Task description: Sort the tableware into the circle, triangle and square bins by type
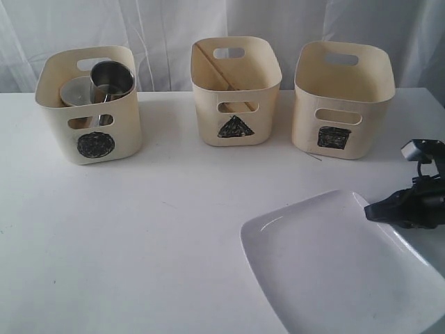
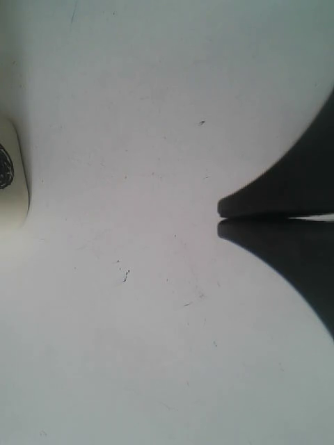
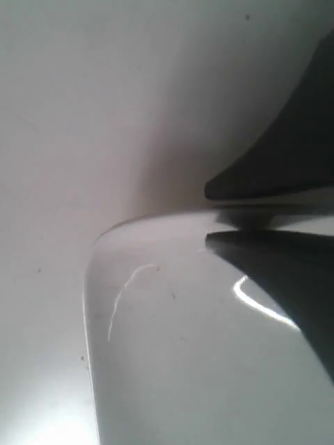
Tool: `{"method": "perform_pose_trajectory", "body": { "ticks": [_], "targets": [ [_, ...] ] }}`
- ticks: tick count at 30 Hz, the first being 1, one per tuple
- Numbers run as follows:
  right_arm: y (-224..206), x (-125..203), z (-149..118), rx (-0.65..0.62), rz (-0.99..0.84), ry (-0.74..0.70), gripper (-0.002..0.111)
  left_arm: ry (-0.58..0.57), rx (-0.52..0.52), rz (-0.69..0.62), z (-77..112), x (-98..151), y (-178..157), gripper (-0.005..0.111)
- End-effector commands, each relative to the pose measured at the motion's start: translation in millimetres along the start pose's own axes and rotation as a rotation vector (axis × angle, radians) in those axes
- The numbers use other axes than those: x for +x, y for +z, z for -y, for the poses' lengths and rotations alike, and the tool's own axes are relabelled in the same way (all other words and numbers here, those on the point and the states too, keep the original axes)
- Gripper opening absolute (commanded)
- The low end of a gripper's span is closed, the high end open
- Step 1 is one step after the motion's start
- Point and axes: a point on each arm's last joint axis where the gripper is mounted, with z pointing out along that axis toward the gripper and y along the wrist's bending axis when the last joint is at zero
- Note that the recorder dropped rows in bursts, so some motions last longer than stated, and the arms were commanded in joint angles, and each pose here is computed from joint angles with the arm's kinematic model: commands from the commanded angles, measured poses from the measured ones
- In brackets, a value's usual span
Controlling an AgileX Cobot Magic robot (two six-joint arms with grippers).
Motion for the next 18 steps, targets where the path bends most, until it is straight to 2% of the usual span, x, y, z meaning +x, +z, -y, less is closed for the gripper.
{"method": "perform_pose_trajectory", "body": {
  "ticks": [1,5,8,10,12,16,18],
  "targets": [
    [5.6,4.7,3.9,0.026,-0.024,-0.018,0.034,-0.015,0.004,-0.007,0.4,2.2,0.6,0.000],
    [22.9,9.9,-2.3,-0.024,-0.060,-0.089,0.036,-0.015,0.004,-0.007,0.4,2.2,0.6,0.000],
    [35.0,14.7,-4.5,-0.028,-0.098,-0.124,0.033,-0.015,0.004,-0.007,0.4,2.2,0.6,0.000],
    [40.9,17.8,-4.0,-0.003,-0.132,-0.124,0.022,-0.015,0.004,-0.007,0.4,2.2,0.6,0.000],
    [42.3,20.0,-3.1,0.021,-0.163,-0.092,0.003,-0.015,0.004,-0.007,0.4,2.2,0.6,0.000],
    [39.5,19.4,-3.7,0.042,-0.181,0.031,0.000,-0.015,0.004,-0.007,0.4,2.2,0.6,0.000],
    [33.6,11.5,-10.6,0.007,-0.151,0.059,0.000,-0.015,0.004,-0.007,0.4,2.2,0.6,0.000]
  ]
}}
